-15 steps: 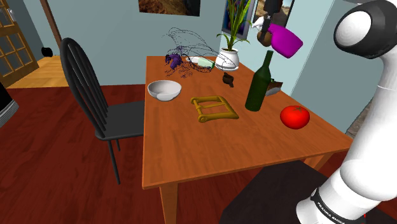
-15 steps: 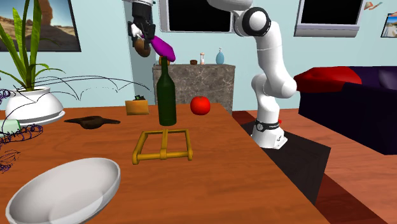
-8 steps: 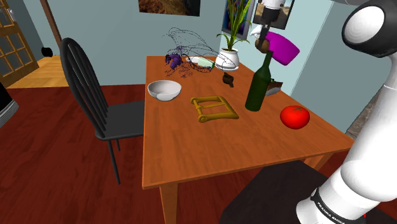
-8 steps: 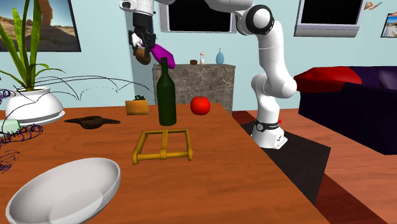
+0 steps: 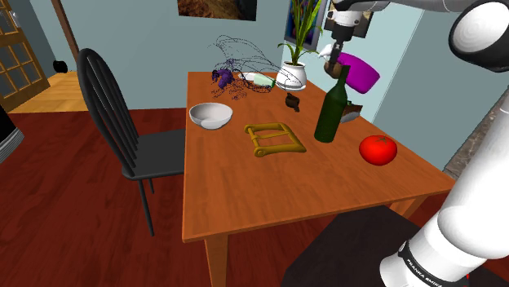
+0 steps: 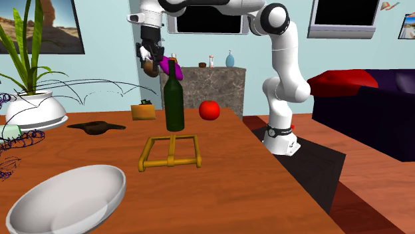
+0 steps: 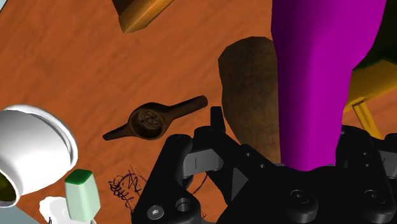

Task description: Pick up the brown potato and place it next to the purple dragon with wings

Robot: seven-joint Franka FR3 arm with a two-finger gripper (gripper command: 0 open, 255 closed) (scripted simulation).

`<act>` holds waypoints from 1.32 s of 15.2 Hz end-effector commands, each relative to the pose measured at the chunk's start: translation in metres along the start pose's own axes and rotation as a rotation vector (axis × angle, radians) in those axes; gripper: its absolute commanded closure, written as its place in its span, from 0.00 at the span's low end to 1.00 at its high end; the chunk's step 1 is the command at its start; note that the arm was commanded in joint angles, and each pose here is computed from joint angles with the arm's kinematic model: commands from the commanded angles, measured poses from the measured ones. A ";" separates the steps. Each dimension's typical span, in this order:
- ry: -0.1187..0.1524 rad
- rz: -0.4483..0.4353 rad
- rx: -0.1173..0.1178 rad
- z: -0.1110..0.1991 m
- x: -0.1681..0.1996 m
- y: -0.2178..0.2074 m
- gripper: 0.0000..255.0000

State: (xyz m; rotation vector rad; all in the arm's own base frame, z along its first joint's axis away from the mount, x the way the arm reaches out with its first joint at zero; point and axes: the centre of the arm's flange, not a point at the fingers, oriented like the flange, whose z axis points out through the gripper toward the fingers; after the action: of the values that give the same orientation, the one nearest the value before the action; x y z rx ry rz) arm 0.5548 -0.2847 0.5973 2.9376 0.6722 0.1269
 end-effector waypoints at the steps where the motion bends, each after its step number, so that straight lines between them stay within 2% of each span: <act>1: 0.001 0.000 -0.001 0.010 -0.001 -0.001 1.00; 20: 0.001 0.000 -0.001 0.109 -0.006 -0.015 1.00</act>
State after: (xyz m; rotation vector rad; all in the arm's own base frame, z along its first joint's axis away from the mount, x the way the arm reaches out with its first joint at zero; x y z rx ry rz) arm 0.5554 -0.2850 0.4923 2.9376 0.6720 0.1268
